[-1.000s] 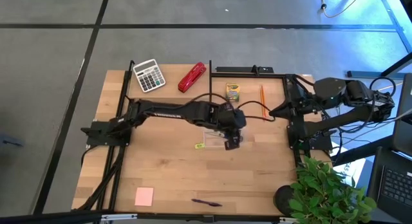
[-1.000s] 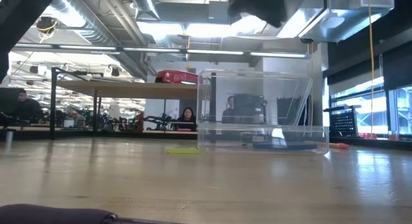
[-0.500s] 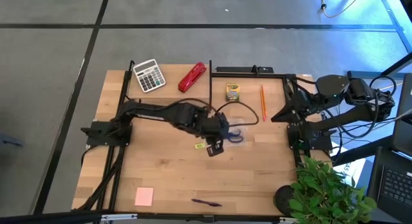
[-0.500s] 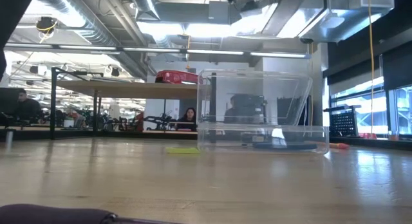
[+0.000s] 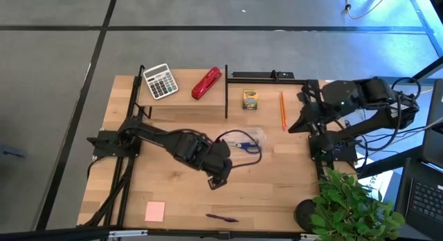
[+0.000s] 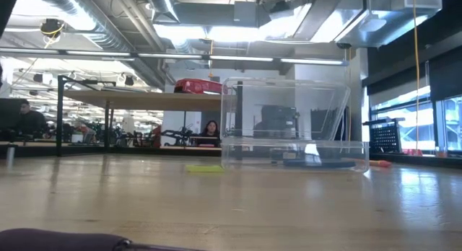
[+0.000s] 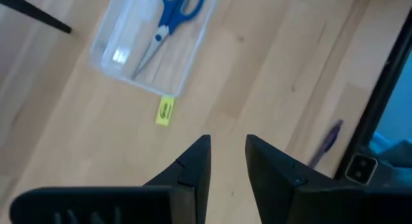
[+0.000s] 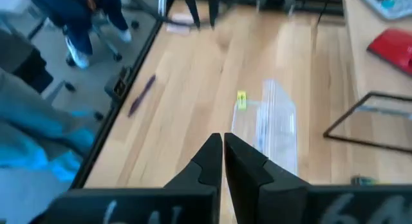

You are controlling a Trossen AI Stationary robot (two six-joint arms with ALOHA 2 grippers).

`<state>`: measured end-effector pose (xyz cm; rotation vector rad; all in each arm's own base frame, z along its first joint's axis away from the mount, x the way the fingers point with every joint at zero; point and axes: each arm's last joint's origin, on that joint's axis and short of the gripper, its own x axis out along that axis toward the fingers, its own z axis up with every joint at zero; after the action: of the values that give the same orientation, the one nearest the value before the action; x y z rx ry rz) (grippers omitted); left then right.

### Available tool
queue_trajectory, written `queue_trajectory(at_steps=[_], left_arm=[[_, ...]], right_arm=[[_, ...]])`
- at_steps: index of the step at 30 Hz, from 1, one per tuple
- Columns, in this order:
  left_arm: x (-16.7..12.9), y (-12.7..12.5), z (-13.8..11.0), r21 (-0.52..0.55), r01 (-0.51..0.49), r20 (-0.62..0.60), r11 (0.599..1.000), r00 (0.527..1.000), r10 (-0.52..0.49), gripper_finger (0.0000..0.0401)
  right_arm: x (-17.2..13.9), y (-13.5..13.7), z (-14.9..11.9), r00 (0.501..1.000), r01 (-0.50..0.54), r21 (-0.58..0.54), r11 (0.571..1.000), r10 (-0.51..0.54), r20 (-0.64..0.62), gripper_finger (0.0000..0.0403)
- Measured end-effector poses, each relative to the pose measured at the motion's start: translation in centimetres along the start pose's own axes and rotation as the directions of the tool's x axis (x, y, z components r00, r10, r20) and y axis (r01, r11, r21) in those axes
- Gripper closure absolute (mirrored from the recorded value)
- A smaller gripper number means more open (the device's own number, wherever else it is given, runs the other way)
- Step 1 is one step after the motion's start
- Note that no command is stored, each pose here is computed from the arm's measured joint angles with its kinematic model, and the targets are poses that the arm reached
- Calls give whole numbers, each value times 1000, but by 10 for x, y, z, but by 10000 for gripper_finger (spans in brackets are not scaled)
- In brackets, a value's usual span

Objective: Pack school essentials
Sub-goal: Put the yellow crayon box into the supply box

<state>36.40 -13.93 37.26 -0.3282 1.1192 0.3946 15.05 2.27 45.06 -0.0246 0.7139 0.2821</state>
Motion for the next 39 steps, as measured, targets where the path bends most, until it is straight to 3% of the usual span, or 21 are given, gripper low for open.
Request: queue_trajectory(at_steps=[11,16,23,29,36,39], left_arm=[[-5,2,-5,88,-48,15,995,999,47,312],[-18,17,2,85,-36,41,996,999,33,312],[-40,45,13,43,-19,90,999,996,15,312],[-48,71,27,13,-34,117,999,993,32,312],[-40,99,48,28,-66,102,997,993,63,312],[-37,115,57,-15,-87,100,996,991,88,312]], right_arm=[[26,-7,11,994,20,84,996,-11,-108,382],[41,-18,17,992,56,148,987,-38,-124,382],[61,-48,21,979,153,297,942,-104,-175,382],[69,-69,25,976,204,414,887,-153,-152,382],[72,-73,32,981,196,407,892,-174,-92,382],[73,-75,38,981,184,429,884,-190,-29,382]])
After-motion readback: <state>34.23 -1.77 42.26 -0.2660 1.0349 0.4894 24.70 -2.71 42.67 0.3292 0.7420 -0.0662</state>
